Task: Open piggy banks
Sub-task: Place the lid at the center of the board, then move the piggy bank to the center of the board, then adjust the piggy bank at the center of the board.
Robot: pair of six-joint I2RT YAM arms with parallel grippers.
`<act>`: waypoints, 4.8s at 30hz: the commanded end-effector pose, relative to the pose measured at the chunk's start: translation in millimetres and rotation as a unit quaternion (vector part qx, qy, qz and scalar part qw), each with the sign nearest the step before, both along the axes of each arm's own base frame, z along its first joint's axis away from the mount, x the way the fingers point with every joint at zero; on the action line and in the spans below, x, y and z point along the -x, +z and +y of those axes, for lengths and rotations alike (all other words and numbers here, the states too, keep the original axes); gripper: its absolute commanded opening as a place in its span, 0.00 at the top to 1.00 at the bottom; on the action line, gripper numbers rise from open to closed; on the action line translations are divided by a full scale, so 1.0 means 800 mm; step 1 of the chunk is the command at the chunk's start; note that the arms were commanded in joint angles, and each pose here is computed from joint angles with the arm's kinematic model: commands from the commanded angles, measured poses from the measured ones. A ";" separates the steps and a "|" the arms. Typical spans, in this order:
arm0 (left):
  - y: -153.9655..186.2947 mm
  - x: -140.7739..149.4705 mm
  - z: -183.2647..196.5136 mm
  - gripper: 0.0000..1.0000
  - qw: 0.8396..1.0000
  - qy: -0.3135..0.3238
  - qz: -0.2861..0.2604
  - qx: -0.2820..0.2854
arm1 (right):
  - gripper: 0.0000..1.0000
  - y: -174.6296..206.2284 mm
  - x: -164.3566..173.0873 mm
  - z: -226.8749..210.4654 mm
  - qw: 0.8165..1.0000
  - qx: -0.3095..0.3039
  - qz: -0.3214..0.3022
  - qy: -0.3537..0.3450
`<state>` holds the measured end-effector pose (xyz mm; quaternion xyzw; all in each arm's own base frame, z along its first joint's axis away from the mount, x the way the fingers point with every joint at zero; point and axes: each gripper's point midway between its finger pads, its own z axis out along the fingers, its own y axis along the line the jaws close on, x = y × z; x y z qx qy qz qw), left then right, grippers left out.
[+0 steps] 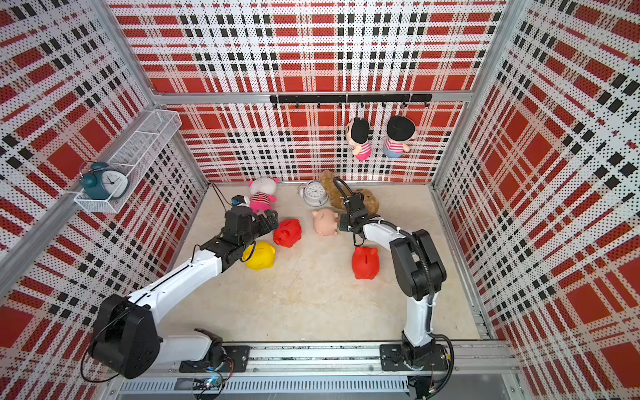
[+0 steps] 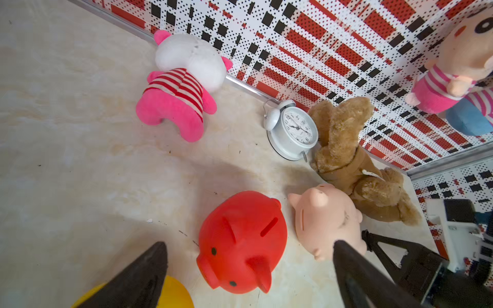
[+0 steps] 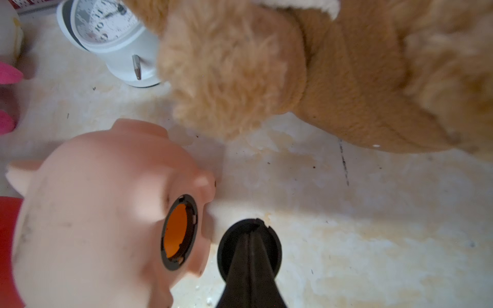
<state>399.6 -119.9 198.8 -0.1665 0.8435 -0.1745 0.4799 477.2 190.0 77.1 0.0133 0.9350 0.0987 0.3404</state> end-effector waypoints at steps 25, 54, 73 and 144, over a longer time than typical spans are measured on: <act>-0.020 -0.015 -0.002 0.02 1.000 -0.005 0.002 0.009 | 0.75 -0.027 -0.010 -0.055 0.998 0.034 0.026 -0.039; -0.137 -0.086 -0.091 0.00 0.985 -0.128 0.070 -0.090 | 0.02 0.219 0.082 -0.065 0.976 -0.094 -0.195 0.002; -0.117 0.049 -0.235 0.01 0.978 -0.179 0.065 0.082 | 0.48 0.121 0.192 0.018 0.973 -0.160 -0.129 0.102; -0.152 0.044 -0.085 0.21 0.981 -0.037 0.023 0.189 | 0.62 0.074 0.193 0.156 0.942 -0.254 -0.103 0.193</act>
